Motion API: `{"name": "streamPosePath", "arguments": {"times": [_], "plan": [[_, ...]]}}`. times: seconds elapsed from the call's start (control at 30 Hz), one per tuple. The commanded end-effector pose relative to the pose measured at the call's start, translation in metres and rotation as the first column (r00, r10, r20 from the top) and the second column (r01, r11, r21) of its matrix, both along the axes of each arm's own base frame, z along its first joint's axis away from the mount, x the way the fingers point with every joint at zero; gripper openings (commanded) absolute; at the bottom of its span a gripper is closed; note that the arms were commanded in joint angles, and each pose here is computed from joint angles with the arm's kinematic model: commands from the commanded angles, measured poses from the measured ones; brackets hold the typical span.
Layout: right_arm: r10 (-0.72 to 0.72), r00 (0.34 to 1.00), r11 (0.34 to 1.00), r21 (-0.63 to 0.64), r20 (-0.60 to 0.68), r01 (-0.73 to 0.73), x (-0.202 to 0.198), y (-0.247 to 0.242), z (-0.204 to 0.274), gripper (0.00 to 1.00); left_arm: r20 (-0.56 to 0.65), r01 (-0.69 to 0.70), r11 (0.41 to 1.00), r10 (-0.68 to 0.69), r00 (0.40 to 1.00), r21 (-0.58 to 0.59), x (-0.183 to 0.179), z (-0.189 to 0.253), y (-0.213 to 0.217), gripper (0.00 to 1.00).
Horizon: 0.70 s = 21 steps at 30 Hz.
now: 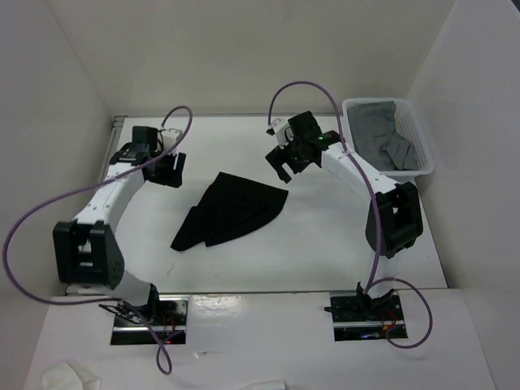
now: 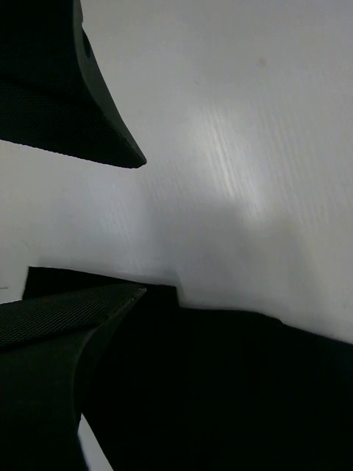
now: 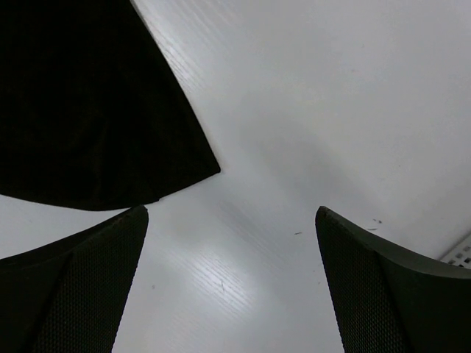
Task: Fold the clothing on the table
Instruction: Flatten the skirt out
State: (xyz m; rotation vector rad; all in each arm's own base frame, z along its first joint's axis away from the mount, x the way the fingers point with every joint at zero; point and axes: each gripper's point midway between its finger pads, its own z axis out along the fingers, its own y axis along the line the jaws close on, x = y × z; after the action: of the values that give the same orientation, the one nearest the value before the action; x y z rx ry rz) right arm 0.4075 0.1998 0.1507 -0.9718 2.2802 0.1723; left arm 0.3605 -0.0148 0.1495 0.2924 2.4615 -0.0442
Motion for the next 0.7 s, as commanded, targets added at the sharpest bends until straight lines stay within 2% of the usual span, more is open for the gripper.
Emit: {"name": "streamPosePath", "arguments": {"times": [0.0,0.13,0.2,0.33,0.43,0.5,0.67], "plan": [[-0.014,1.0,0.999,-0.048,-0.011,0.014,0.002,-0.003,-0.028,0.98,-0.004,0.125,0.978,-0.127,0.992,-0.166,0.036,-0.006,-0.05,0.71],[-0.004,0.999,0.997,-0.072,-0.053,0.0,-0.013,-0.01,-0.045,0.98,0.008,0.23,0.926,-0.239,0.971,-0.299,0.07,-0.011,-0.089,0.71],[0.015,0.998,0.998,-0.067,-0.058,-0.019,-0.022,-0.012,-0.039,0.98,0.06,0.291,0.893,-0.288,0.956,-0.342,0.086,0.003,-0.105,0.71],[0.016,0.999,0.995,-0.099,-0.04,-0.02,-0.027,-0.021,-0.032,0.98,0.014,0.312,0.872,-0.332,0.943,-0.377,0.105,-0.029,-0.124,0.7],[-0.001,0.999,0.994,-0.109,-0.035,-0.002,-0.03,-0.029,-0.03,0.98,-0.028,0.35,0.849,-0.392,0.919,-0.397,0.102,-0.054,-0.148,0.7],[-0.002,0.999,0.993,-0.114,-0.046,-0.004,-0.035,-0.032,-0.034,0.98,-0.038,0.385,0.849,-0.426,0.904,-0.362,0.103,-0.066,-0.162,0.7],[-0.015,0.999,0.995,-0.104,-0.041,0.01,-0.03,-0.036,-0.031,0.98,-0.137,0.372,0.894,-0.413,0.901,-0.25,0.1,-0.104,-0.159,0.66]]}}
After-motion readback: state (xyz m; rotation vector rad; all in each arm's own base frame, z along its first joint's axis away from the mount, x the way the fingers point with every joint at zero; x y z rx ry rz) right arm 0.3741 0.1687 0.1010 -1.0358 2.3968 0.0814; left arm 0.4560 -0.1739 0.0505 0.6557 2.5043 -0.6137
